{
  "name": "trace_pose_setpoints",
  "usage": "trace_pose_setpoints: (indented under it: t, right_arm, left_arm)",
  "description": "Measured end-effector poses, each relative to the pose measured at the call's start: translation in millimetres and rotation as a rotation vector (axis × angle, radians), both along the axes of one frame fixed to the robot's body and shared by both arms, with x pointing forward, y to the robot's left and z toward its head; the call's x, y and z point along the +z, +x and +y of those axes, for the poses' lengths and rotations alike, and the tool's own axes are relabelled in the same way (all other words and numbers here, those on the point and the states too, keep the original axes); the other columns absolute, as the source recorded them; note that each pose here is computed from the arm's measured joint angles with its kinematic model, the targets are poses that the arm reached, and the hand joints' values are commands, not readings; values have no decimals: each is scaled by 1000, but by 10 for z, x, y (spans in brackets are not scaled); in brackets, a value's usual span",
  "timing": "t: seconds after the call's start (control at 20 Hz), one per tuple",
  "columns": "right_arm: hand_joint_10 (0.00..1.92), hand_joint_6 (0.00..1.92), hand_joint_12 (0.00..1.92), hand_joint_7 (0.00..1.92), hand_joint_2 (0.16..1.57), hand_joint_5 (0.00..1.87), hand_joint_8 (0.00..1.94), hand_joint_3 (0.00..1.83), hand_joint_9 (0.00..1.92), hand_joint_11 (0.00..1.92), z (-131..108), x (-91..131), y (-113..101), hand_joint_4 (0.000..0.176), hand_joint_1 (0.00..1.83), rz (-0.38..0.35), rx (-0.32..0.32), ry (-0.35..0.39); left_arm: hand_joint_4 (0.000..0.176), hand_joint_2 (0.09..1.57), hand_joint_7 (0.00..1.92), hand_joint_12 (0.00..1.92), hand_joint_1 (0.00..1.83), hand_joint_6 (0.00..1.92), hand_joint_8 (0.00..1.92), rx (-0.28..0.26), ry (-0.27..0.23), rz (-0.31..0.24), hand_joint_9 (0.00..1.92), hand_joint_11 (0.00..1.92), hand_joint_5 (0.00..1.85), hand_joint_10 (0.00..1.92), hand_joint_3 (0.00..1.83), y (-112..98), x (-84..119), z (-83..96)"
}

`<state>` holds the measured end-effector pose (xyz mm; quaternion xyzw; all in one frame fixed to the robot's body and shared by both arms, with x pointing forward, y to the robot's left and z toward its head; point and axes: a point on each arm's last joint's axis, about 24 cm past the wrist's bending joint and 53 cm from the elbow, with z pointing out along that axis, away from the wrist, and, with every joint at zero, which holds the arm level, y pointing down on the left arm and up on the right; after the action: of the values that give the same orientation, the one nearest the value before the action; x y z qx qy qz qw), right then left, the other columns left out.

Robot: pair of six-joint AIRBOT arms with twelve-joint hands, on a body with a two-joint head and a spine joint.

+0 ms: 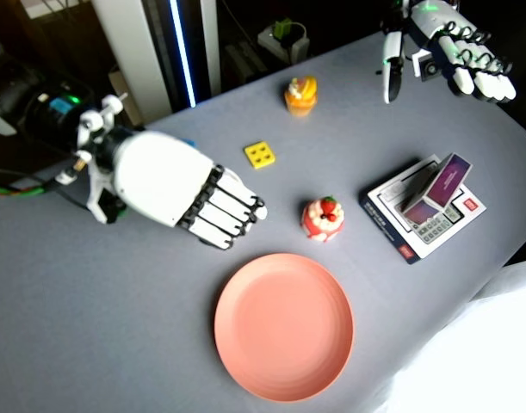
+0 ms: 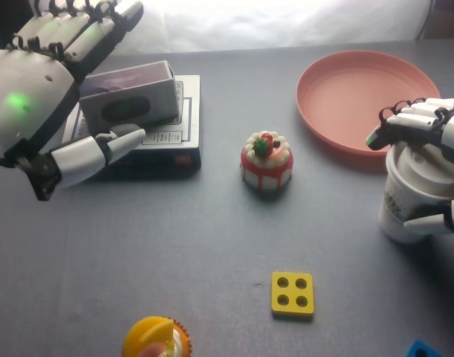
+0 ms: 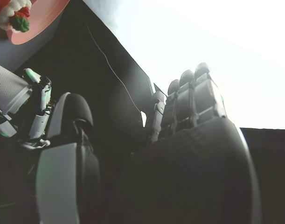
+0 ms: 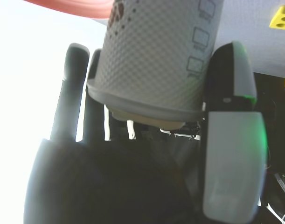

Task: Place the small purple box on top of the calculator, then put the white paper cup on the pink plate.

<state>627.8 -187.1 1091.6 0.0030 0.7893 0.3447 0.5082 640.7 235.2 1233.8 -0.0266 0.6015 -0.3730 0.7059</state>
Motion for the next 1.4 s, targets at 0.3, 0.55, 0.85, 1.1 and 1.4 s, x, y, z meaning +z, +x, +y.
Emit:
trace_pose_setpoints:
  t: [0.3, 0.55, 0.85, 1.1, 1.4]
  right_arm:
    - [1713, 1036, 1921, 190, 1095, 42, 1042, 8, 210, 186, 3, 360, 97, 0, 1170, -91, -3, 41]
    - [1624, 765, 1921, 309, 1118, 233, 1009, 9, 240, 202, -104, 599, 298, 0, 1259, -151, -47, 75]
    - [1580, 790, 1921, 211, 1156, 235, 974, 3, 299, 150, -78, 789, 577, 0, 1358, -190, -79, 116]
    - [1306, 972, 1826, 223, 1163, 154, 1000, 6, 135, 0, 4, 752, 888, 0, 1147, -175, -117, 94]
    - [1463, 850, 1920, 332, 1200, 238, 1043, 7, 273, 94, 37, 719, 1207, 0, 1113, -143, -164, 98]
  left_arm:
    - [90, 1179, 0, 0, 703, 2, 0, 4, -4, -2, 0, 0, 23, 0, 3, -3, 4, 17]
    - [98, 1185, 0, 0, 683, 1, 0, 4, -5, -2, 0, 0, 19, 0, 5, -4, 2, 20]
    - [76, 1191, 0, 0, 727, 3, 0, 6, -7, 1, 0, 0, 25, 0, 5, -8, -12, 31]
    - [57, 1200, 0, 0, 738, 0, 0, 14, -6, 12, 0, 0, 15, 0, 6, -13, -55, 68]
    - [59, 1204, 0, 0, 728, 0, 0, 14, -8, 13, 0, 0, 5, 0, 5, -15, -63, 66]
